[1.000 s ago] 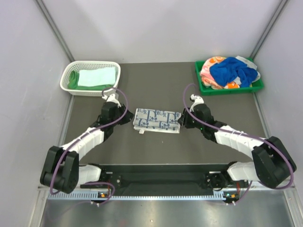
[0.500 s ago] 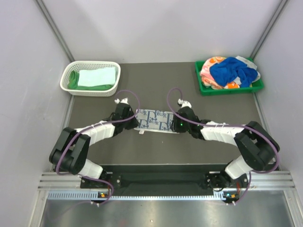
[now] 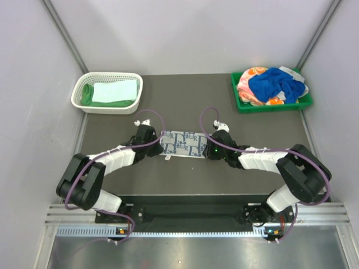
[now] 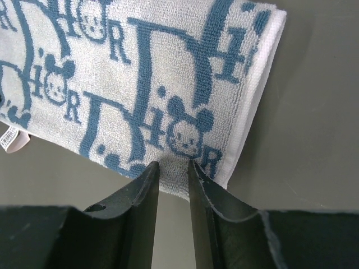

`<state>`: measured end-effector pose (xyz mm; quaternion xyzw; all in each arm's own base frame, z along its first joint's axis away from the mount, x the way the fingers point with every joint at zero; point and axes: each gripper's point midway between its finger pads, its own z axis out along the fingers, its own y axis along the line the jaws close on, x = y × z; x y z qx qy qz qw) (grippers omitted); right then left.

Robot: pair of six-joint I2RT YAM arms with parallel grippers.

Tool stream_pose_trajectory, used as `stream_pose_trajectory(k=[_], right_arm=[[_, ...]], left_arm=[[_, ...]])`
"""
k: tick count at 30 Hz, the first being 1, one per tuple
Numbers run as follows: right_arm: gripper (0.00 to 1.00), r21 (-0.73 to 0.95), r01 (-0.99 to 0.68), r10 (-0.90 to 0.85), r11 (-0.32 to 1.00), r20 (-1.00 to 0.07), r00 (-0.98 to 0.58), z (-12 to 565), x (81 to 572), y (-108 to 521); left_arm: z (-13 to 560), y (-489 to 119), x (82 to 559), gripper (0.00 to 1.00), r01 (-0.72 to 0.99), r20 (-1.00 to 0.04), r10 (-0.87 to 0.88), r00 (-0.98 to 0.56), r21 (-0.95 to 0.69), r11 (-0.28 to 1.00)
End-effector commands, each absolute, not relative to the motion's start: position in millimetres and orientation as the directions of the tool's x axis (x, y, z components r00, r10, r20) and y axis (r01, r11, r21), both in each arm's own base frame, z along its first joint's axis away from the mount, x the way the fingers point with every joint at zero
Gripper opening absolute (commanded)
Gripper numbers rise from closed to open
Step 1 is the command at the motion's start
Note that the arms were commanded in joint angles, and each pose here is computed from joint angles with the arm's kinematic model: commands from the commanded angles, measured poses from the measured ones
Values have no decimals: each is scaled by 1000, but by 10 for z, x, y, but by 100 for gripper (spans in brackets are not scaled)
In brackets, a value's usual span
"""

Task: Fold and stack the towels
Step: Fold the towel, then neatly place the folded towel into the bin

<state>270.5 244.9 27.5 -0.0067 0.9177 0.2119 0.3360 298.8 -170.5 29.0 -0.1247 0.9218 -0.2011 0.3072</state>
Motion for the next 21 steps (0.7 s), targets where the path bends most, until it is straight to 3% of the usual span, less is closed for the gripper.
stream_pose_trajectory(k=[1, 9, 16, 21], right_arm=[[29, 319, -133, 98, 938, -615, -783, 187, 2636, 2315], [29, 308, -99, 114, 946, -605, -788, 175, 2666, 2118], [30, 307, -84, 126, 948, -603, -788, 231, 2747, 1968], [30, 307, -80, 128, 948, -602, -788, 250, 2809, 1899]], left_arm=[[520, -1674, 2968, 12, -90, -533, -331, -779, -426, 900], [913, -1604, 3242, 27, -85, -610, -305, -732, -362, 928], [741, -1797, 3304, 58, 5, -546, -231, -805, -395, 919], [597, -1981, 3232, 64, 46, -454, -196, -869, -470, 882]])
